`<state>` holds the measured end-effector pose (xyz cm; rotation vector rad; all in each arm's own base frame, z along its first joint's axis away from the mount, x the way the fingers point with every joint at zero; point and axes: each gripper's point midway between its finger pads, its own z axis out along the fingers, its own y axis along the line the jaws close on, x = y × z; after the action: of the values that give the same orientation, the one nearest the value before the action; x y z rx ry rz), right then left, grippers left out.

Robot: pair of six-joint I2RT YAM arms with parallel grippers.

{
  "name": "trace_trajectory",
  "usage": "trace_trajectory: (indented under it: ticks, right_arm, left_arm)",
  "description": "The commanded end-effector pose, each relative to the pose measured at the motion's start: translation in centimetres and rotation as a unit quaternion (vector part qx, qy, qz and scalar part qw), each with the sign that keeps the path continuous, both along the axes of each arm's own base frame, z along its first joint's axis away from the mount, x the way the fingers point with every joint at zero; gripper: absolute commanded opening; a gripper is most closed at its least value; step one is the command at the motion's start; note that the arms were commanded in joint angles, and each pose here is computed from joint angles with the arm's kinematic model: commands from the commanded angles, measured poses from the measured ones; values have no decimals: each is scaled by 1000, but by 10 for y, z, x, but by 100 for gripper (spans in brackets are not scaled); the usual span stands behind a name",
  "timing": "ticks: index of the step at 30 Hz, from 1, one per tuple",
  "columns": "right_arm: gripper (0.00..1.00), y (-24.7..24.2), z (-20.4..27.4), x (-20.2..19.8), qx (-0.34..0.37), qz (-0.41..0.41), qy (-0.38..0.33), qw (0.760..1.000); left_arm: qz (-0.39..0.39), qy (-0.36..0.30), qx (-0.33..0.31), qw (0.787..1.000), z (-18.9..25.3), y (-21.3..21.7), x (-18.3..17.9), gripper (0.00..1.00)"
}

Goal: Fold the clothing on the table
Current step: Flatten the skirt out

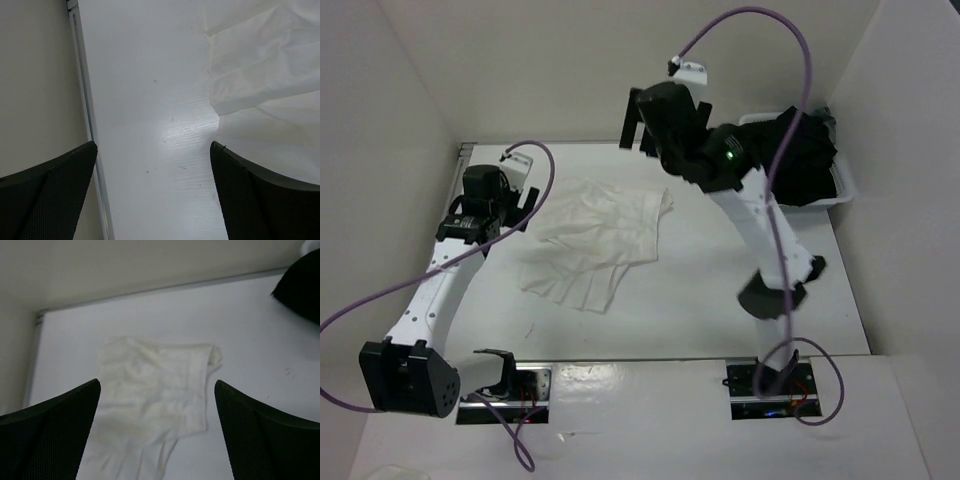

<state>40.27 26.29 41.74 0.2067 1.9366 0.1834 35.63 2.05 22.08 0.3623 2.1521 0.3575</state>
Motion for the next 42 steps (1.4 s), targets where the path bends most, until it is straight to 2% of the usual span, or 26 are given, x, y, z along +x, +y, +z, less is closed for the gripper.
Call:
trace_trajectory:
  ticks: [1, 2, 3, 4, 5, 6, 7, 9, 11, 14, 17, 23, 28, 30, 32, 35, 37, 38, 39, 42]
  right_arm:
    - [99, 37, -29, -71, 33, 47, 59, 997]
    - [99, 31, -34, -80, 70, 64, 62, 994]
    - [99, 13, -155, -78, 34, 47, 159, 986]
    - [99, 47, -153, -69, 193, 131, 143, 962]
    - [99, 19, -137, -76, 280, 144, 115, 942]
    - [99, -28, -215, -74, 315, 71, 167, 932]
    - [99, -38, -217, -75, 326, 69, 152, 931]
    - [99, -59, -229, -76, 271, 66, 142, 950]
    - [99, -59, -230, -75, 258, 88, 154, 950]
    - [99, -55, -253, -74, 248, 92, 181, 947]
    - [99, -47, -287, -76, 266, 90, 210, 937]
    - [99, 8, -336, -71, 289, 107, 276, 910]
    - [99, 33, -363, -75, 314, 82, 325, 888]
    - [99, 28, -372, -75, 324, 46, 336, 883]
    - [99, 25, -382, -73, 326, 29, 336, 883]
    - [99, 25, -396, -70, 319, 0, 348, 882]
    - [99, 25, -401, -68, 331, -27, 356, 874]
    - [96, 23, -407, -66, 331, -42, 356, 873]
    - [95, 23, -406, -64, 337, -55, 355, 870]
    - [90, 16, -415, -53, 333, -89, 355, 869]
  left_arm:
    - [-28, -28, -18, 999, 11, -12, 1, 99]
    - [-20, -29, -12, 999, 4, -9, 2, 99]
    - [-5, -7, -1, 1000, -18, -2, -5, 99]
    - [-8, 4, 12, 1000, -27, 1, -6, 99]
    - [-11, 11, 17, 1000, -35, 1, -8, 99]
    - [-11, 16, 17, 1000, -42, 1, -10, 99]
    - [-14, 16, 22, 1000, -48, 2, -13, 99]
    - [-39, 7, 14, 999, -47, -8, -15, 99]
    - [-70, -8, 26, 997, -45, -22, -16, 99]
    - [-69, -5, 58, 996, -54, -22, -16, 99]
    - [-65, 9, 102, 993, -69, -12, -17, 99]
    - [-109, 17, 138, 984, -99, -30, -8, 99]
    - [-128, 9, 173, 977, -109, -35, 2, 99]
    - [-135, 10, 177, 975, -111, -38, 4, 99]
    - [-143, 27, 177, 974, -125, -39, 3, 95]
    - [-167, 56, 172, 969, -140, -46, 2, 81]
    - [-172, 70, 157, 970, -148, -50, 0, 66]
    - [-171, 66, 156, 971, -145, -51, 3, 44]
    - [-168, 65, 152, 972, -145, -51, 3, 34]
    - [-165, 66, 155, 972, -148, -48, -4, 25]
